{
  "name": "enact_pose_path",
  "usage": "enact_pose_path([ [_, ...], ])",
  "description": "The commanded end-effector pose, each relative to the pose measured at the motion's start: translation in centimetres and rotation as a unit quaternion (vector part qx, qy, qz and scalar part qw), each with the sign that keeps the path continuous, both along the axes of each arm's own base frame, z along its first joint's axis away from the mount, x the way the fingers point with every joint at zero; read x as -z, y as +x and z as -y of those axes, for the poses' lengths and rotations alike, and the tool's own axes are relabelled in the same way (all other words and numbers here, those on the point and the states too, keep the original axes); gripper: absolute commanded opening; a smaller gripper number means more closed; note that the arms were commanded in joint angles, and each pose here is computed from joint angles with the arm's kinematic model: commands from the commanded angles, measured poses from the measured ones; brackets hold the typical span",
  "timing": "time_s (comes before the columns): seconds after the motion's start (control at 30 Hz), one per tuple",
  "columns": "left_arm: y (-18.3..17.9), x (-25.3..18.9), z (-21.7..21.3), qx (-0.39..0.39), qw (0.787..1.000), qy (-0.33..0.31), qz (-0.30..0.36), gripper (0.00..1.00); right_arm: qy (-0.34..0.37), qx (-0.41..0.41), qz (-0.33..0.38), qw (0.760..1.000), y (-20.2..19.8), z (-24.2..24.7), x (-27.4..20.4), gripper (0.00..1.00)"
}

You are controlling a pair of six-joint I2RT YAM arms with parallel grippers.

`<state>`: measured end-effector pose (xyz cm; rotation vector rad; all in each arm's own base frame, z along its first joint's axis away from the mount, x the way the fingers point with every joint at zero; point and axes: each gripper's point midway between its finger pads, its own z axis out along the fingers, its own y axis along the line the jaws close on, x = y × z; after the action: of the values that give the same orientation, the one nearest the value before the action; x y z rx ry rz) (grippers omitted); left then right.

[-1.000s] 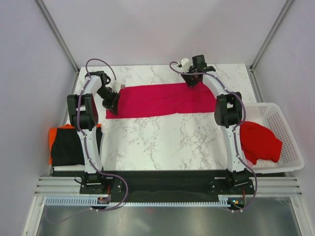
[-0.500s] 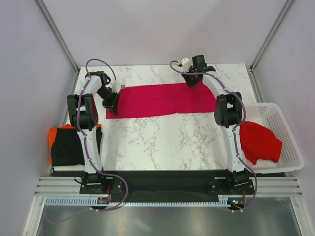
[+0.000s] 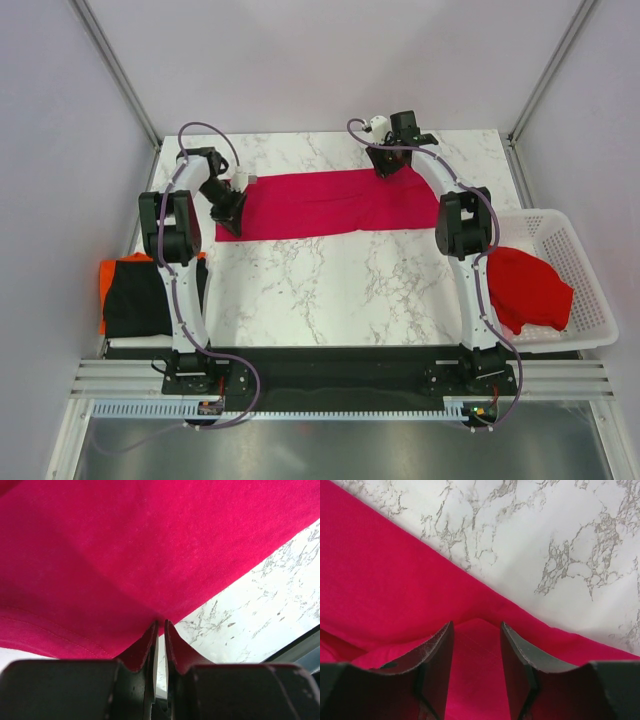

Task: Fold and stack the t-shirts
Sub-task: Fold the tshirt

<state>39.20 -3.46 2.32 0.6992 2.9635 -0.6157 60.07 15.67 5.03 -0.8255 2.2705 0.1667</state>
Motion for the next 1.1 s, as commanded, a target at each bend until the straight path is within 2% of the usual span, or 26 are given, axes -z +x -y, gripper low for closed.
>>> enact_pose_path([
  [0.0, 0.2, -0.7, -0.1, -0.008, 1.0, 0.009, 0.008, 0.15, 0.0, 0.001, 0.011, 1.0, 0.4, -0.3, -0.7, 0.49],
  [0.23, 0.1, -0.7, -0.2, -0.008, 1.0, 0.012, 0.008, 0.15, -0.015, 0.006, 0.0, 1.0, 0.1, 0.3, 0.5, 0.41],
  [0.5, 0.1, -0.6, -0.2, -0.007, 1.0, 0.015, 0.008, 0.15, -0.026, 0.003, -0.014, 1.0, -0.3, 0.5, 2.0, 0.39],
  [0.6, 0.1, -0.7, -0.1, -0.005, 1.0, 0.016, 0.008, 0.15, -0.027, 0.001, -0.015, 1.0, -0.4, 0.5, 2.2, 0.3],
  [0.63, 0.1, -0.8, -0.1, -0.006, 1.0, 0.016, 0.009, 0.15, -0.028, 0.001, -0.017, 0.999, -0.4, 0.6, 2.3, 0.22],
  [0.7, 0.1, -0.8, -0.1, -0.004, 1.0, 0.018, 0.009, 0.15, -0.029, 0.0, -0.017, 0.999, -0.4, 0.6, 2.3, 0.13],
  [0.77, 0.1, -0.7, 0.0, -0.004, 1.0, 0.018, 0.01, 0.15, -0.029, 0.0, -0.015, 0.999, -0.4, 0.6, 2.1, 0.08],
  [0.9, 0.0, -0.8, -0.1, -0.003, 1.0, 0.019, 0.01, 0.15, -0.028, -0.006, 0.011, 1.0, 0.0, 0.6, -0.9, 0.0],
  [1.07, 0.0, -0.7, 0.1, -0.004, 1.0, 0.015, 0.011, 0.15, -0.008, -0.016, 0.065, 0.998, 0.0, -0.1, -7.4, 0.0],
])
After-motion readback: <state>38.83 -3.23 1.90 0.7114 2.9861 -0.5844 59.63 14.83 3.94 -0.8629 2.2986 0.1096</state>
